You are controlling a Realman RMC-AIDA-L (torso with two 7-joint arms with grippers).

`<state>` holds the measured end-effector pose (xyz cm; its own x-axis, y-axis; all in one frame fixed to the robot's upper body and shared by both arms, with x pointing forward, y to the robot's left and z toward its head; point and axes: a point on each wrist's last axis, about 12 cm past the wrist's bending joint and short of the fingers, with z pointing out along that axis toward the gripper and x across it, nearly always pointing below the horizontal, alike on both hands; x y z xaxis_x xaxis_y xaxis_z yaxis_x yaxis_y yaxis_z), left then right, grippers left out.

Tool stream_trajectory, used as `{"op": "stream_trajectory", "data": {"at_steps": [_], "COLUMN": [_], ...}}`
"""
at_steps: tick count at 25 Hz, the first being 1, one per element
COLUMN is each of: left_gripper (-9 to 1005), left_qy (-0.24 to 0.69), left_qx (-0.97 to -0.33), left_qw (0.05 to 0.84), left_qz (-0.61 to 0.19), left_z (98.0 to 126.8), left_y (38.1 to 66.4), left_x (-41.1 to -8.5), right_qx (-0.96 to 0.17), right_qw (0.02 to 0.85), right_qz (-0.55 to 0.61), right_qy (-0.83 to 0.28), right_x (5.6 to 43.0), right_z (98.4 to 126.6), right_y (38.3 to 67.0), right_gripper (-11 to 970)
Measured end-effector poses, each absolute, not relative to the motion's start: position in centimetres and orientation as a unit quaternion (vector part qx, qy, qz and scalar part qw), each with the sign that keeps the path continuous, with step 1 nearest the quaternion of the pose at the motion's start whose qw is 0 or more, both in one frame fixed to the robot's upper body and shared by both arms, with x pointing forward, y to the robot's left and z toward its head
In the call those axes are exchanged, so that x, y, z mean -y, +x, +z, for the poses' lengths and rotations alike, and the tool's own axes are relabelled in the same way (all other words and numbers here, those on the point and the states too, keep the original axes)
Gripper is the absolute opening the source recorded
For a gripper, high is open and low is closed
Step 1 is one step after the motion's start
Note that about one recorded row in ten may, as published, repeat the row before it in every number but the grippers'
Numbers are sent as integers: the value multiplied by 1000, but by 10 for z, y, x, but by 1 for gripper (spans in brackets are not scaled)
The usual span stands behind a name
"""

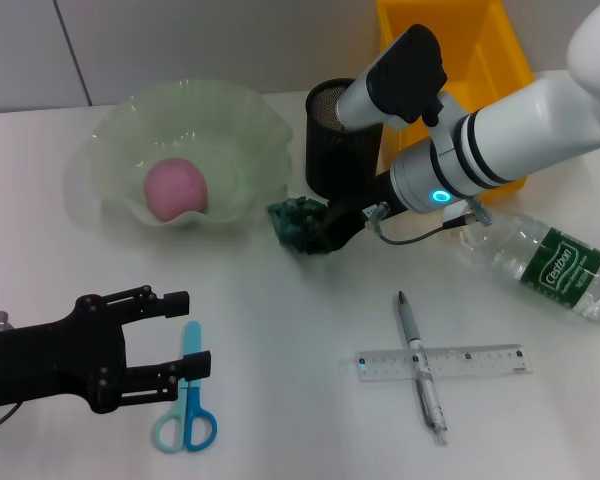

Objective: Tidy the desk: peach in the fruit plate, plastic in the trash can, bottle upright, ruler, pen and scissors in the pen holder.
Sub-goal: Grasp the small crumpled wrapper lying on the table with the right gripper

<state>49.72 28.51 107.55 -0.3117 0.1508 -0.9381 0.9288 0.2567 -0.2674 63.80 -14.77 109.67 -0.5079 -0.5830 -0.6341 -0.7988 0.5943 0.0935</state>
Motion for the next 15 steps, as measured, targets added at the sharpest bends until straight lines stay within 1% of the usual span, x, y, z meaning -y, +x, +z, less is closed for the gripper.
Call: {"op": "stream_trajectory", "data": {"at_steps": [11,15], "left_gripper": [799,799], "left_qy": [404,404], "left_qx": [-669,-669], "left_qw": [426,426], "left_qz": [-456,-456], "left_z": [1075,1075], "left_y": [497,497], "left_x": [-285,-285], "right_qx": [-847,-845], "right_qw": [279,275], "right_qz": [208,216], "right_qy": [-402,-404], "right_x": [150,157], "right_z": [1100,1100], "right_y": [637,631], "right_gripper": [193,158]}}
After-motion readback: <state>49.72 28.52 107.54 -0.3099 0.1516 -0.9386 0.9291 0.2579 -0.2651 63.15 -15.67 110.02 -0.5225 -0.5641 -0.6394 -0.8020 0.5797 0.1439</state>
